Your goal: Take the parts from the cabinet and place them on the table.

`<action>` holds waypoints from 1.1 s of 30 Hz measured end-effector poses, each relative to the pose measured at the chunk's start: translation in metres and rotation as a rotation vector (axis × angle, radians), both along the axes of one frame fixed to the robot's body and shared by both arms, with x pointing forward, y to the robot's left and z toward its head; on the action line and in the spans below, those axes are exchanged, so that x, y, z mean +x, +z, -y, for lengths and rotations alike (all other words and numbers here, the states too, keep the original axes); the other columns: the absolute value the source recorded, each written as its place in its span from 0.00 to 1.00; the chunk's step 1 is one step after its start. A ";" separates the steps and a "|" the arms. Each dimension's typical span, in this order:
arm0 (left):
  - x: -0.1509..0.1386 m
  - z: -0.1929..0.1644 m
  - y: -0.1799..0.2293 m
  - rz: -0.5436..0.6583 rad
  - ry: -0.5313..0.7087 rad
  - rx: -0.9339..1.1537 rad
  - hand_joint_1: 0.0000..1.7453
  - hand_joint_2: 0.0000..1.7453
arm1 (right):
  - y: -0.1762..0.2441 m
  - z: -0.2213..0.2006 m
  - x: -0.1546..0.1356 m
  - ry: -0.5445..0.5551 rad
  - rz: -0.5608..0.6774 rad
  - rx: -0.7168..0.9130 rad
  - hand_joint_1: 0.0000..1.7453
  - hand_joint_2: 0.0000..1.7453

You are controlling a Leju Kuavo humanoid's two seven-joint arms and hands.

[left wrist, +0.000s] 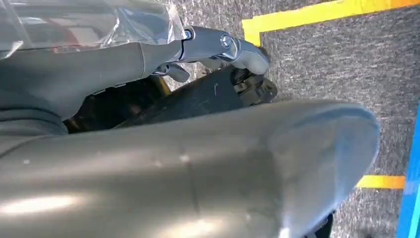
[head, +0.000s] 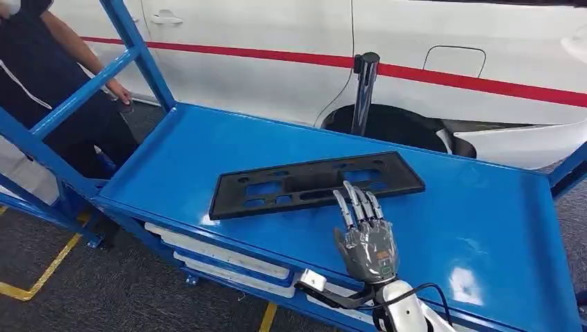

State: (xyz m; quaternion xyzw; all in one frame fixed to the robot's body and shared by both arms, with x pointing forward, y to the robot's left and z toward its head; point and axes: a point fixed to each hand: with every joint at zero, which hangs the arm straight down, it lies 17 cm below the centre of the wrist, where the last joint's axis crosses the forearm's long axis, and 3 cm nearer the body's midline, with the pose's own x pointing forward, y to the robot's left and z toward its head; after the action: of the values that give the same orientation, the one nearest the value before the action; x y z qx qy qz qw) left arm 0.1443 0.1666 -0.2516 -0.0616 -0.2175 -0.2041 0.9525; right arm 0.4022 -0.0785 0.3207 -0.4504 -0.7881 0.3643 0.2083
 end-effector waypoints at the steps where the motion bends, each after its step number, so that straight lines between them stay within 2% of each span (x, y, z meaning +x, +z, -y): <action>1: 0.000 0.000 0.000 0.000 0.000 0.000 0.00 0.00 | 0.000 0.000 0.000 0.000 0.001 -0.001 0.00 1.00; 7: 0.001 0.001 0.001 0.009 0.000 -0.004 0.00 0.00 | 0.001 -0.001 -0.001 -0.006 0.017 -0.014 0.00 1.00; 13: 0.002 0.001 0.001 0.012 0.000 -0.005 0.00 0.00 | -0.002 -0.008 -0.004 -0.036 0.071 -0.113 0.00 1.00; 33: 0.003 0.001 0.001 0.012 -0.002 -0.009 0.00 0.00 | -0.022 -0.019 0.008 -0.075 0.062 -0.266 0.00 1.00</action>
State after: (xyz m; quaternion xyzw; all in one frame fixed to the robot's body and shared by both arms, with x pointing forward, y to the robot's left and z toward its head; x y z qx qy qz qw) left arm 0.1473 0.1651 -0.2501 -0.0647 -0.2242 -0.2044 0.9507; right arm 0.4099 -0.0598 0.2988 -0.5143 -0.7214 0.4433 0.1359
